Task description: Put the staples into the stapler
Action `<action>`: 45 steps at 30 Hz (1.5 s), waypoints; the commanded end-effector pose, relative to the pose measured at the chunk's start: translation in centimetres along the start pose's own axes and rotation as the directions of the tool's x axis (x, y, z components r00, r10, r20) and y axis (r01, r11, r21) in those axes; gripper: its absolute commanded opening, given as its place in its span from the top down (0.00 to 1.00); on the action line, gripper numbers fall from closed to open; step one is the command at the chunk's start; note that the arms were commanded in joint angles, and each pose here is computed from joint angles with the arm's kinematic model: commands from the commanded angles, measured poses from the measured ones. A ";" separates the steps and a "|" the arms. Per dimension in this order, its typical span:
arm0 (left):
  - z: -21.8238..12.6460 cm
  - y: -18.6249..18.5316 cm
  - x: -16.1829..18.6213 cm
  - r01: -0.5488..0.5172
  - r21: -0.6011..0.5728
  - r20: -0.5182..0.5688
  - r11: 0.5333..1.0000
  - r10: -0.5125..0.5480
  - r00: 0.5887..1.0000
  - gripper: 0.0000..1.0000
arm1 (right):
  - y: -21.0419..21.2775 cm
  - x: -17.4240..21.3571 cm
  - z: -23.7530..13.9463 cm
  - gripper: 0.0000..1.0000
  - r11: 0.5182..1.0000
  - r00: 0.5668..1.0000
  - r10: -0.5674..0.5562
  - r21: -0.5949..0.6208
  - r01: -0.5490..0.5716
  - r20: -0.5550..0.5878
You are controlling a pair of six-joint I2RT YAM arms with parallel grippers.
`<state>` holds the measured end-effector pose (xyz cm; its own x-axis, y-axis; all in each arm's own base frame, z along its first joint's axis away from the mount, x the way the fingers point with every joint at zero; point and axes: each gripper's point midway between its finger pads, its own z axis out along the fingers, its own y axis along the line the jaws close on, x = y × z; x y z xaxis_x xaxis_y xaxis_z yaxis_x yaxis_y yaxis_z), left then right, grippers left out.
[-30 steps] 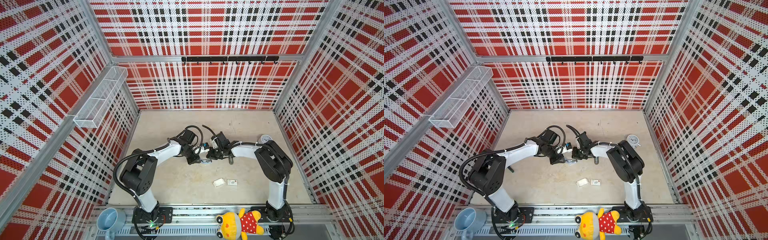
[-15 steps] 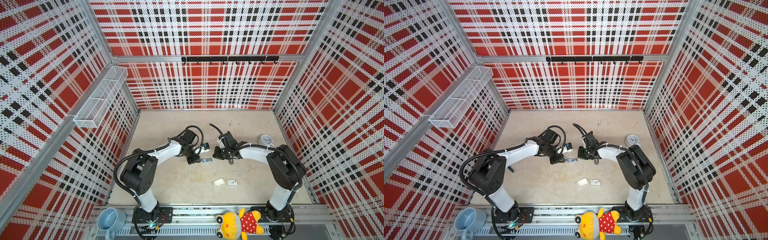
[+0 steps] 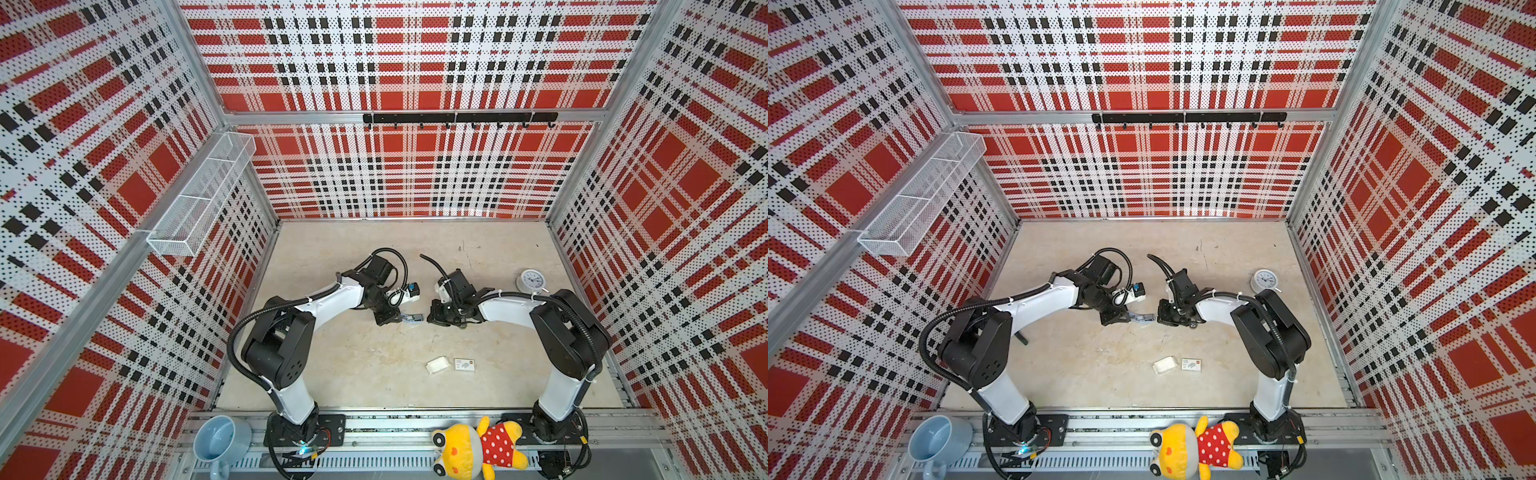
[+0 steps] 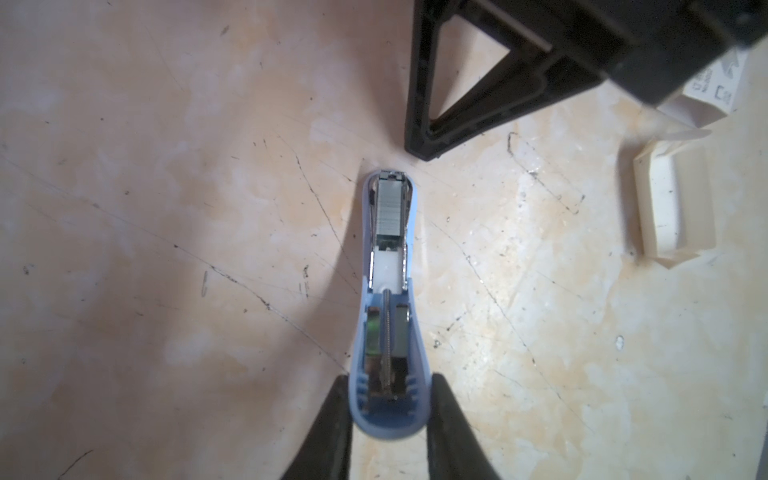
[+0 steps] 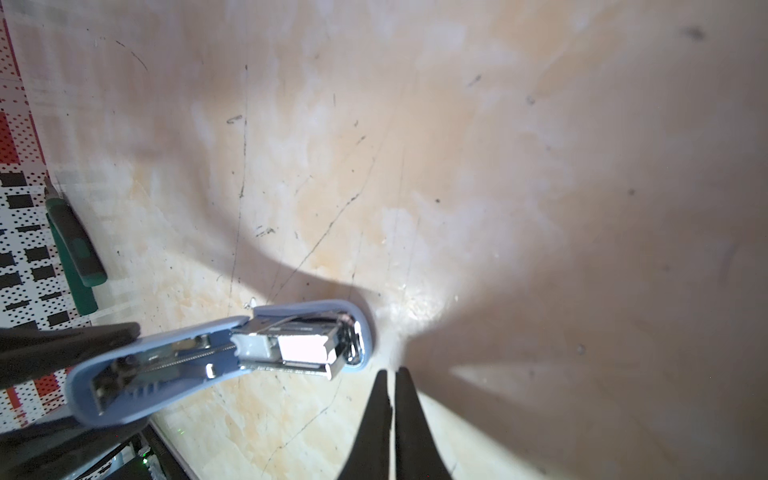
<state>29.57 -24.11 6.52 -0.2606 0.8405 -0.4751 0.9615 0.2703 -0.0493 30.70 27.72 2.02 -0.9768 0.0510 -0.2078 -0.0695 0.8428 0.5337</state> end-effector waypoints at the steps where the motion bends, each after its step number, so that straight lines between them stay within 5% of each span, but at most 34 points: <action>1: 0.3 -0.1 -0.1 -0.013 0.015 -0.018 1.000 0.013 1.000 0.84 | 0.5 -0.5 0.7 0.92 1.000 1.000 -0.016 -0.021 0.016 0.001; 45: 3.6 -0.8 -3.1 -0.023 0.074 -0.070 0.997 0.028 0.997 0.84 | 0.2 -0.2 1.8 0.93 0.999 1.000 -0.013 -0.035 0.013 -0.007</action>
<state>30.57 -28.19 6.10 -0.2281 0.8654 -0.4461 0.9729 0.2202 -0.0702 31.68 28.78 1.81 -0.9745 0.0320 -0.2220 -0.0997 0.8247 0.5567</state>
